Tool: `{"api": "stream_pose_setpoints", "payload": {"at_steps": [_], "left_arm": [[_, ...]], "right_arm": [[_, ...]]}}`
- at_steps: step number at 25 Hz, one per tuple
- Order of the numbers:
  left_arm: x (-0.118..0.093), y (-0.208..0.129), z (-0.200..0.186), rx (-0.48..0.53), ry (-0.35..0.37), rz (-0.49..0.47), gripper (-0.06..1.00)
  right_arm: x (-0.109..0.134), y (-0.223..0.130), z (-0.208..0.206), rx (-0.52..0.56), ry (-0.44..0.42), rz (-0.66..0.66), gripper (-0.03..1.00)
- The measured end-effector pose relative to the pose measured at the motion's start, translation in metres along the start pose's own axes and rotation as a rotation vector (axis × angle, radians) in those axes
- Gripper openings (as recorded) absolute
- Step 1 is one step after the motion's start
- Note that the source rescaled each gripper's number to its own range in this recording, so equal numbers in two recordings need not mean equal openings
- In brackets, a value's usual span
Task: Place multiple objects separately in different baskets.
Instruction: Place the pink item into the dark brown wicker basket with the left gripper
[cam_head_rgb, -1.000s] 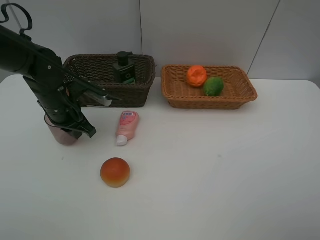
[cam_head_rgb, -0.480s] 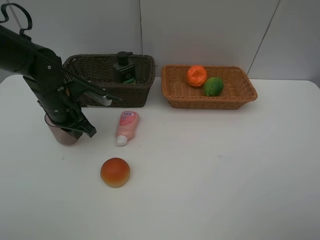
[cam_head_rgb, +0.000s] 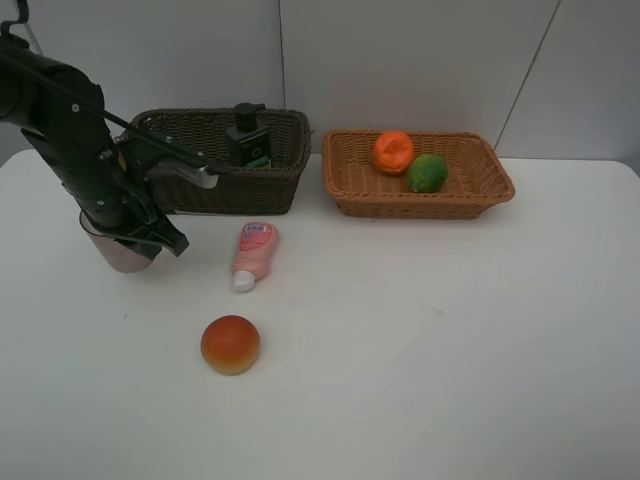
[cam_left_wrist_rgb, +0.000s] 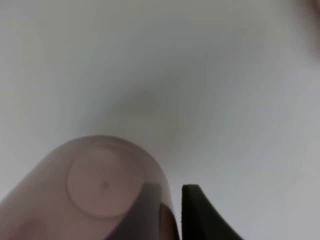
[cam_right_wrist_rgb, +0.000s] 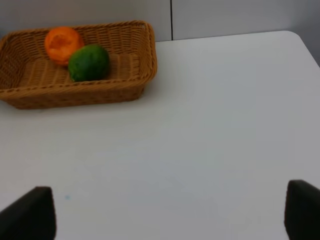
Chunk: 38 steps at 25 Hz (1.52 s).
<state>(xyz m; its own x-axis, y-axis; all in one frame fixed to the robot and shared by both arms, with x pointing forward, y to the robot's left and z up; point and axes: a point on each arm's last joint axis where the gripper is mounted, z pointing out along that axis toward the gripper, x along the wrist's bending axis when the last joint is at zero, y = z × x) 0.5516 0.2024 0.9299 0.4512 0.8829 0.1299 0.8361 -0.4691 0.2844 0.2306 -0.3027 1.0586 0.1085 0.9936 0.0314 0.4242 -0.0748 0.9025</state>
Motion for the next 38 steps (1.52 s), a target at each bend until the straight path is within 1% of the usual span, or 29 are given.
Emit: {"api": "stream_pose_setpoints", "payload": {"at_steps": [3, 5, 9, 11, 13, 17, 19, 22, 23, 26, 30, 38], "left_arm": [[0.002, 0.008, -0.017, -0.005, -0.008, -0.071, 0.0], [0.003, 0.017, -0.029, -0.004, -0.022, -0.141, 0.0], [0.009, 0.045, -0.058, -0.054, -0.036, -0.253, 0.0], [0.013, 0.06, -0.072, -0.114, -0.036, -0.293, 0.0], [0.017, 0.075, -0.087, -0.191, -0.037, -0.313, 0.0], [0.022, 0.102, -0.108, -0.412, -0.038, -0.32, 0.0], [0.024, 0.112, -0.112, -0.532, -0.039, -0.316, 0.0], [0.025, 0.126, -0.105, -0.656, -0.041, -0.312, 0.0], [0.025, 0.13, -0.099, -0.682, -0.042, -0.31, 0.0], [0.024, 0.138, -0.071, -0.707, -0.045, -0.303, 0.0], [0.024, 0.139, -0.035, -0.656, -0.043, -0.304, 0.0], [0.051, 0.13, 0.005, -0.587, -0.007, -0.357, 0.0]], "right_arm": [[0.0, 0.0, 0.0, 0.0, 0.0, 0.0, 0.98], [0.0, 0.0, 0.0, 0.0, 0.0, 0.0, 0.98], [0.0, 0.0, 0.0, 0.0, 0.0, 0.0, 0.98], [0.0, 0.0, 0.0, 0.0, 0.0, 0.0, 0.98], [0.0, 0.0, 0.0, 0.0, 0.0, 0.0, 0.98], [0.0, 0.0, 0.0, 0.0, 0.0, 0.0, 0.98], [0.0, 0.0, 0.0, 0.0, 0.0, 0.0, 0.98], [0.0, 0.0, 0.0, 0.0, 0.0, 0.0, 0.98], [0.0, 0.0, 0.0, 0.0, 0.0, 0.0, 0.98], [0.0, 0.0, 0.0, 0.0, 0.0, 0.0, 0.98], [0.0, 0.0, 0.0, 0.0, 0.0, 0.0, 0.98], [0.0, 0.0, 0.0, 0.0, 0.0, 0.0, 0.98]]}}
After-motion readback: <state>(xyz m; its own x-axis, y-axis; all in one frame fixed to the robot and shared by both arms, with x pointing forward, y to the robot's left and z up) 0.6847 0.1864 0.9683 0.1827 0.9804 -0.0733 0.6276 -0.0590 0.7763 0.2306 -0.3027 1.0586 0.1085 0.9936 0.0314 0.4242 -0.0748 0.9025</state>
